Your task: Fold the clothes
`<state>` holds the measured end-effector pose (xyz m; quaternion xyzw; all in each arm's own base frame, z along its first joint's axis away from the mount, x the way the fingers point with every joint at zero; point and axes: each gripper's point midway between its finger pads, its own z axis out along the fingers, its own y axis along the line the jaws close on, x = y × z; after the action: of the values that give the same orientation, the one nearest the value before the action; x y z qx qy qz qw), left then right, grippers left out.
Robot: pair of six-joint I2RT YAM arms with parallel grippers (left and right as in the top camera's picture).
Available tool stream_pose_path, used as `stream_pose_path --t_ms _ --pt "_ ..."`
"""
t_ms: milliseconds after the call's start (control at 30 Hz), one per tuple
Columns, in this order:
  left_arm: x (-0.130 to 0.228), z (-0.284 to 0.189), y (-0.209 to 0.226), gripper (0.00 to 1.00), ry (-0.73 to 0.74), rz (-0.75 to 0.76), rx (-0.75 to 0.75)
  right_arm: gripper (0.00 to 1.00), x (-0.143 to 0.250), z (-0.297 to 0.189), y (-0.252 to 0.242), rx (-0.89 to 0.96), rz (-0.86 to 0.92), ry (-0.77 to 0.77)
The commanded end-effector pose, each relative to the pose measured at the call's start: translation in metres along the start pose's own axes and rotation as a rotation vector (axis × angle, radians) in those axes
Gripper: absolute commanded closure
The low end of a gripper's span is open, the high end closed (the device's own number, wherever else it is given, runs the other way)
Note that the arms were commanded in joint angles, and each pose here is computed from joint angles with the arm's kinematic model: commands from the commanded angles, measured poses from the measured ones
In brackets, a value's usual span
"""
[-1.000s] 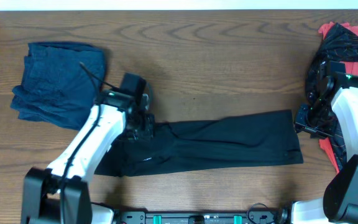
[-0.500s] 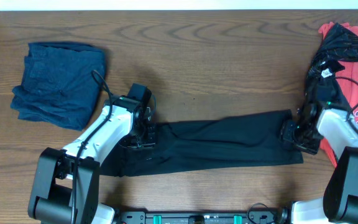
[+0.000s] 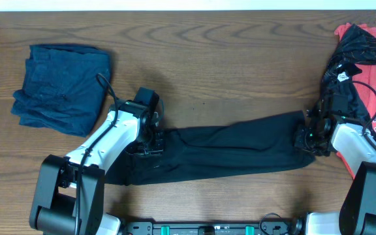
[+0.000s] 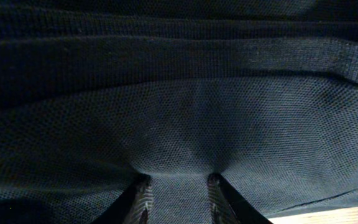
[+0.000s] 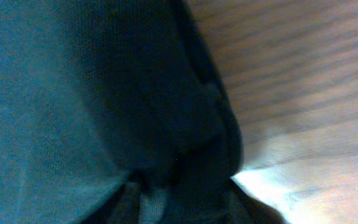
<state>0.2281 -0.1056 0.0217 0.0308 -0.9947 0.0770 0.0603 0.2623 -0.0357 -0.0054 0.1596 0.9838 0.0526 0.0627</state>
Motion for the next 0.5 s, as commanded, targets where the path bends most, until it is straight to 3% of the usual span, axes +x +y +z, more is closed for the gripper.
stream_pose_path --t_ms 0,33,67,233,467 --pt "-0.003 -0.002 -0.003 0.65 -0.007 -0.009 0.006 0.88 0.024 0.015 0.011 -0.087 0.000 0.088" --pt "-0.005 -0.004 -0.004 0.62 -0.015 -0.007 0.009 0.98 0.023 0.015 0.011 -0.087 0.000 0.082" --pt "-0.008 -0.007 -0.006 0.59 -0.027 -0.005 0.013 0.99 0.021 0.015 0.011 -0.087 0.000 0.078" --pt "-0.028 -0.033 -0.018 0.44 -0.114 0.013 0.047 0.99 -0.003 0.005 -0.005 -0.026 0.110 0.017" --pt "-0.036 -0.060 -0.027 0.41 -0.190 0.028 0.076 0.99 -0.054 -0.045 -0.072 0.162 0.292 -0.095"
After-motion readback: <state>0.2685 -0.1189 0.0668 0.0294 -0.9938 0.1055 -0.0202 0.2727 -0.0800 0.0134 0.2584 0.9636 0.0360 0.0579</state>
